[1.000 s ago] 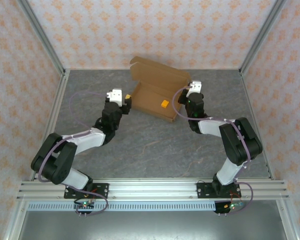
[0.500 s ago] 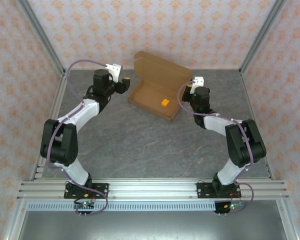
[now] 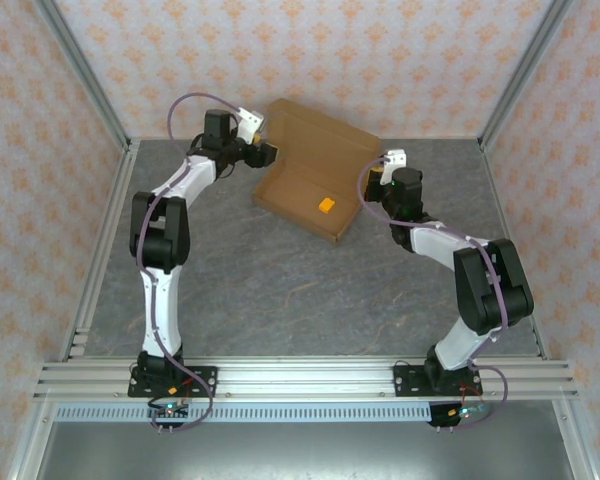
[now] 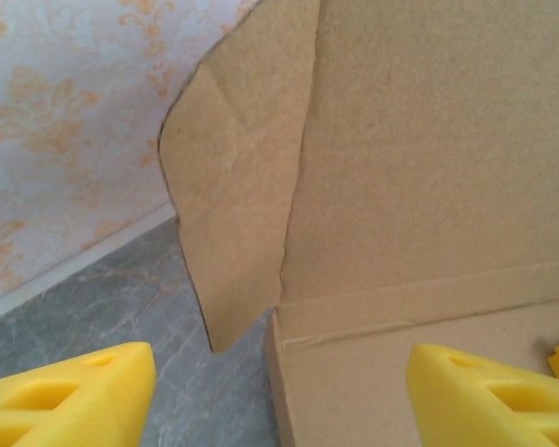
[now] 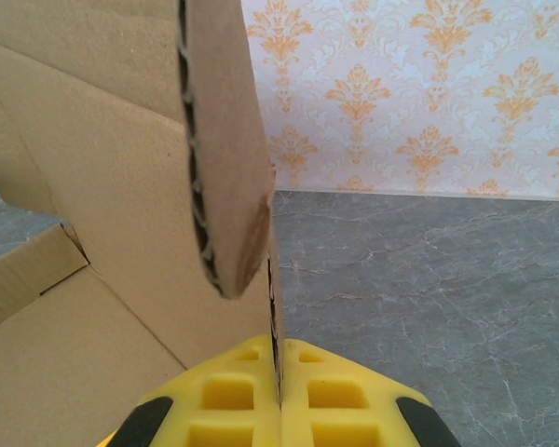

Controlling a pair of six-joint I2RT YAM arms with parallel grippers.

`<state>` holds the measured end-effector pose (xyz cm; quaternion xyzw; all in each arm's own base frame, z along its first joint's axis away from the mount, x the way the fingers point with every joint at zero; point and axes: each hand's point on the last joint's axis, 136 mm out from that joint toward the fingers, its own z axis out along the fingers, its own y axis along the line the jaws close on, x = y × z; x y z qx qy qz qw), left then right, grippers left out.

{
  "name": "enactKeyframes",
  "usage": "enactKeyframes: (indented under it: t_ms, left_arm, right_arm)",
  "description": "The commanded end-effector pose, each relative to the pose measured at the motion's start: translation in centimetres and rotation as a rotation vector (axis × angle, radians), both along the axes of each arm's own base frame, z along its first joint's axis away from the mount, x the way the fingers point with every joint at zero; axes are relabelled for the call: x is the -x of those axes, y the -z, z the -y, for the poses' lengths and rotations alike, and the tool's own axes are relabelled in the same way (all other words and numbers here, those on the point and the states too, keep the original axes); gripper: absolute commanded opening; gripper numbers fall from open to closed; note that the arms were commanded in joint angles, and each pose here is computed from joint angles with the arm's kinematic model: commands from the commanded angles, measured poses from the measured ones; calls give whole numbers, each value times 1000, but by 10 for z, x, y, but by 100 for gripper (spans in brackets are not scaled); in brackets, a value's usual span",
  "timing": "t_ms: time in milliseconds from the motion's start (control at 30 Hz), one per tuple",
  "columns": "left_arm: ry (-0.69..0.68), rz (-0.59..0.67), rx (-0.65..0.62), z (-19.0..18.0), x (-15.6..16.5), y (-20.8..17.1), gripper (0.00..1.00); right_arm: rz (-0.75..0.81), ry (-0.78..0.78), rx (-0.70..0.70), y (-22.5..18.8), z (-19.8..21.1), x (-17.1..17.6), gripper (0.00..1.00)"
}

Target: Fold the paper box

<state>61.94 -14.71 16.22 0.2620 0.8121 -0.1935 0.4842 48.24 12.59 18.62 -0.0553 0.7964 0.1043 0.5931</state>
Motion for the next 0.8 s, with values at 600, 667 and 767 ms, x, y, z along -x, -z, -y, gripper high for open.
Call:
enactKeyframes:
  t_ms: [600, 667, 767]
  left_arm:
    - [233, 41, 19, 25, -19, -27, 39]
    - [248, 52, 9, 25, -17, -30, 37]
    - [265, 54, -25, 24, -14, -33, 36]
  right_arm:
    - [-6, -20, 38, -9, -3, -4, 0]
    - [-8, -22, 41, -10, -3, -5, 0]
    - [-10, -24, 52, -12, -3, -5, 0]
